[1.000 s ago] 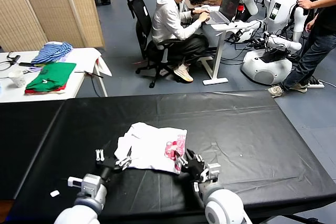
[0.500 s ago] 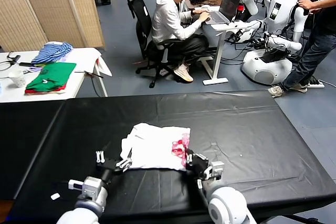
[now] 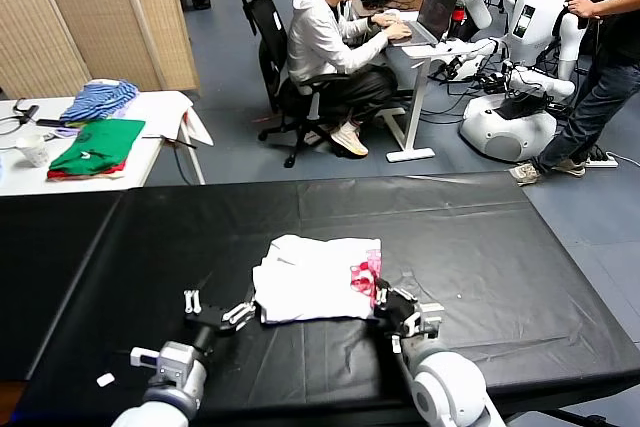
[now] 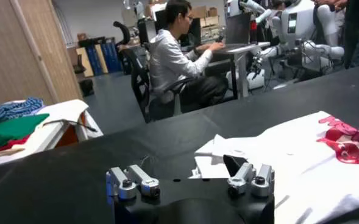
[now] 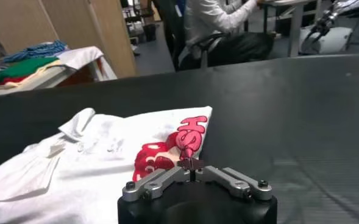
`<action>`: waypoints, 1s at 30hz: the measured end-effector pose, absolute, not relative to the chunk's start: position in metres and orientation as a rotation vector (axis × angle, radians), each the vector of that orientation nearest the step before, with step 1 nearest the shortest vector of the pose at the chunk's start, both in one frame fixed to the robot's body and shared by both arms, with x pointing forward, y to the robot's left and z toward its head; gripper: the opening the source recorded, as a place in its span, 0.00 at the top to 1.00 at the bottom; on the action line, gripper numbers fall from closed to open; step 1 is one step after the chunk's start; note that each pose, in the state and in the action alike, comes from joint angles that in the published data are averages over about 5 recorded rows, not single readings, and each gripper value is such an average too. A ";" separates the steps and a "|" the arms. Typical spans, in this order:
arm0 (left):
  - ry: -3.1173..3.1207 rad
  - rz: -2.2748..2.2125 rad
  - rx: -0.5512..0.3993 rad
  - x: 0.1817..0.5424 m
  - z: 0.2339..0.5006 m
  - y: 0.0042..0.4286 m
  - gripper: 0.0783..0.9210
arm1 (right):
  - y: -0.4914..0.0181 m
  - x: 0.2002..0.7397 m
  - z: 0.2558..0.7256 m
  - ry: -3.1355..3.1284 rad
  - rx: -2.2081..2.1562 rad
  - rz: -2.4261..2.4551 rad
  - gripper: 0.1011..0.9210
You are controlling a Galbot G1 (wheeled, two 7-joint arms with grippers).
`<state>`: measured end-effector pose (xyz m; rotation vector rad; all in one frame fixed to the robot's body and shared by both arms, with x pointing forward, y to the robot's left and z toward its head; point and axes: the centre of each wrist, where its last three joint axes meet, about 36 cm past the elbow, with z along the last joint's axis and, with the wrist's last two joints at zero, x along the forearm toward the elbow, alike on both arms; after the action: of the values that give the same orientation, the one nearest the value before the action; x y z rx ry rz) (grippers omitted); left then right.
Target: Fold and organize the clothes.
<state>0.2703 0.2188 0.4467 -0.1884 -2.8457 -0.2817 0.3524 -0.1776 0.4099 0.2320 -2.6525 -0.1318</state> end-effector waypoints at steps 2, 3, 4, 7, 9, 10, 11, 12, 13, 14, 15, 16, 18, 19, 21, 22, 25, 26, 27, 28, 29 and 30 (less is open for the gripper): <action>-2.849 -0.280 -0.188 0.269 0.448 0.218 0.02 | -0.178 0.351 0.410 -2.657 0.223 -0.126 0.63; -2.852 -0.280 -0.188 0.268 0.448 0.217 0.02 | -0.179 0.350 0.411 -2.661 0.218 -0.119 0.56; -2.854 -0.279 -0.188 0.267 0.449 0.217 0.02 | -0.180 0.349 0.411 -2.665 0.212 -0.110 0.47; -2.868 -0.275 -0.192 0.265 0.454 0.216 0.02 | -0.185 0.344 0.414 -2.684 0.191 -0.067 0.24; -2.881 -0.263 -0.208 0.262 0.457 0.216 0.02 | -0.190 0.338 0.419 -2.700 0.185 -0.044 0.13; -2.891 -0.252 -0.221 0.260 0.459 0.216 0.02 | -0.193 0.335 0.422 -2.709 0.187 -0.040 0.08; -2.902 -0.241 -0.236 0.258 0.462 0.215 0.02 | -0.195 0.330 0.425 -2.719 0.192 -0.042 0.05; -2.913 -0.232 -0.253 0.255 0.464 0.214 0.02 | -0.197 0.326 0.429 -2.731 0.197 -0.051 0.04; -2.927 -0.225 -0.269 0.252 0.465 0.213 0.02 | -0.199 0.321 0.432 -2.748 0.198 -0.064 0.02; -2.941 -0.223 -0.282 0.248 0.466 0.212 0.02 | -0.201 0.316 0.436 -2.768 0.197 -0.078 0.02; -2.955 -0.224 -0.295 0.244 0.466 0.211 0.02 | -0.204 0.310 0.439 -2.791 0.193 -0.092 0.02; -2.973 -0.228 -0.308 0.240 0.465 0.210 0.02 | -0.206 0.303 0.442 -2.814 0.187 -0.104 0.02; -3.012 -0.229 -0.327 0.235 0.459 0.209 0.02 | -0.210 0.290 0.447 -2.864 0.183 -0.119 0.02; -3.031 -0.222 -0.336 0.232 0.455 0.209 0.02 | -0.212 0.283 0.447 -2.890 0.186 -0.118 0.02; -3.065 -0.186 -0.345 0.227 0.447 0.208 0.02 | -0.216 0.271 0.445 -2.940 0.199 -0.106 0.02; -3.080 -0.162 -0.345 0.224 0.443 0.207 0.02 | -0.218 0.265 0.442 -2.961 0.208 -0.097 0.02; -3.118 -0.112 -0.330 0.216 0.432 0.204 0.02 | -0.221 0.250 0.434 -3.001 0.223 -0.070 0.02; -3.126 -0.104 -0.321 0.213 0.428 0.203 0.02 | -0.222 0.245 0.431 -3.008 0.225 -0.060 0.02; -3.132 -0.096 -0.310 0.210 0.425 0.202 0.02 | -0.222 0.241 0.428 -3.012 0.225 -0.051 0.02; -3.136 -0.090 -0.297 0.207 0.421 0.202 0.02 | -0.222 0.237 0.425 -3.014 0.224 -0.043 0.02; -3.139 -0.083 -0.281 0.205 0.418 0.202 0.02 | -0.223 0.234 0.422 -3.015 0.222 -0.036 0.02; -3.140 -0.078 -0.267 0.203 0.416 0.203 0.02 | -0.224 0.231 0.420 -3.013 0.218 -0.030 0.02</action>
<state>0.2025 0.2028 0.4156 -0.2673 -3.1396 -0.0776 0.2310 -0.2240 0.4200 0.2178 -3.0129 -0.0299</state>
